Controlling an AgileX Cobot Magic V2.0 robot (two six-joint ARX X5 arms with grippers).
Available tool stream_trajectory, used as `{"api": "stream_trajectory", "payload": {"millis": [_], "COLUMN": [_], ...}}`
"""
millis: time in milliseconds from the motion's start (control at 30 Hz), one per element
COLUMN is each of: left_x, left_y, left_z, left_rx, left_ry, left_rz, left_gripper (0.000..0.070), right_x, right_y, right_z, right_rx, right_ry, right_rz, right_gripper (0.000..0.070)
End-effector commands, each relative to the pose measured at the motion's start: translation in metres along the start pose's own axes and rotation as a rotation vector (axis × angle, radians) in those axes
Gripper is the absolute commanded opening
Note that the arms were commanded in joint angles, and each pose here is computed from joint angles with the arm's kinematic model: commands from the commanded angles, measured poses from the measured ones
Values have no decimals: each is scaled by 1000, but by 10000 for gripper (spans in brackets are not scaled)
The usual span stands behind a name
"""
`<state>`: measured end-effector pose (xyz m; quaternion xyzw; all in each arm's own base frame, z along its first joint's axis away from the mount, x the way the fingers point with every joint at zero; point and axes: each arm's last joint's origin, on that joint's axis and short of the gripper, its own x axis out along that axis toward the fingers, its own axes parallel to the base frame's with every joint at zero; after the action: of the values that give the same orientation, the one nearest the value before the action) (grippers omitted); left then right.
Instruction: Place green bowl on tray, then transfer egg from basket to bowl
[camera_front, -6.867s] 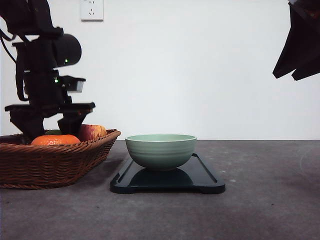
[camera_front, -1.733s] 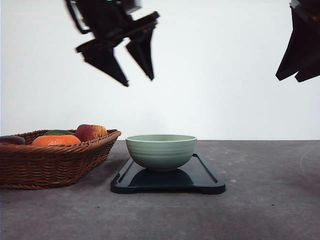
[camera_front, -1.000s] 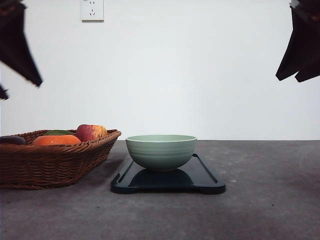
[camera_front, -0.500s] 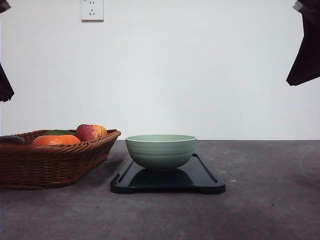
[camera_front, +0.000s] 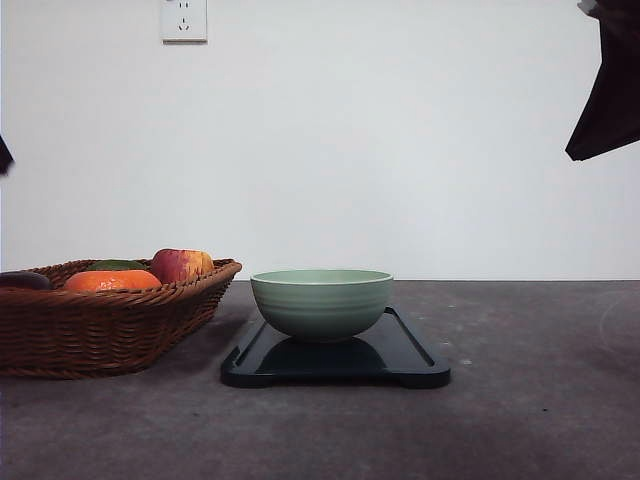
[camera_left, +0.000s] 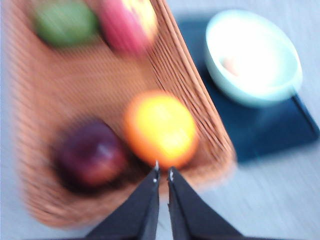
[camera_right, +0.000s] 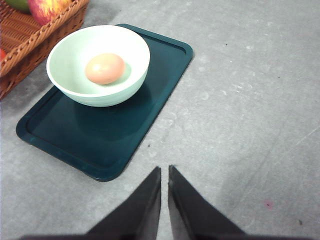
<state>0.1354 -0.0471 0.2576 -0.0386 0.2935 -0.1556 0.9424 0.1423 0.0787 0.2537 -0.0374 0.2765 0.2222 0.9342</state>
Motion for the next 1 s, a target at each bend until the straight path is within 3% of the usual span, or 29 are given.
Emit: {"api": "stream_trajectory", "payload": {"millis": [0, 233, 500, 700, 967], "left_x": [-2, -6, 11, 12, 11], "left_y": [7, 37, 51, 52, 52], "left_z": [-6, -54, -108, -111, -110], "left_rx": [20, -59, -78, -39, -40], "left_ry": [-43, -259, -356, -450, -461], "left_rz": [33, 196, 261, 275, 274], "left_gripper": [23, 23, 23, 23, 23], "right_x": [0, 0, 0, 0, 0], "right_y": [1, 1, 1, 1, 1], "right_z": [3, 3, 3, 3, 3], "right_rx": [-4, -4, -4, -4, -4], "right_ry": [-14, -14, -14, -15, -15], "right_rz": [6, 6, 6, 6, 6], "right_gripper": [16, 16, 16, 16, 16]}}
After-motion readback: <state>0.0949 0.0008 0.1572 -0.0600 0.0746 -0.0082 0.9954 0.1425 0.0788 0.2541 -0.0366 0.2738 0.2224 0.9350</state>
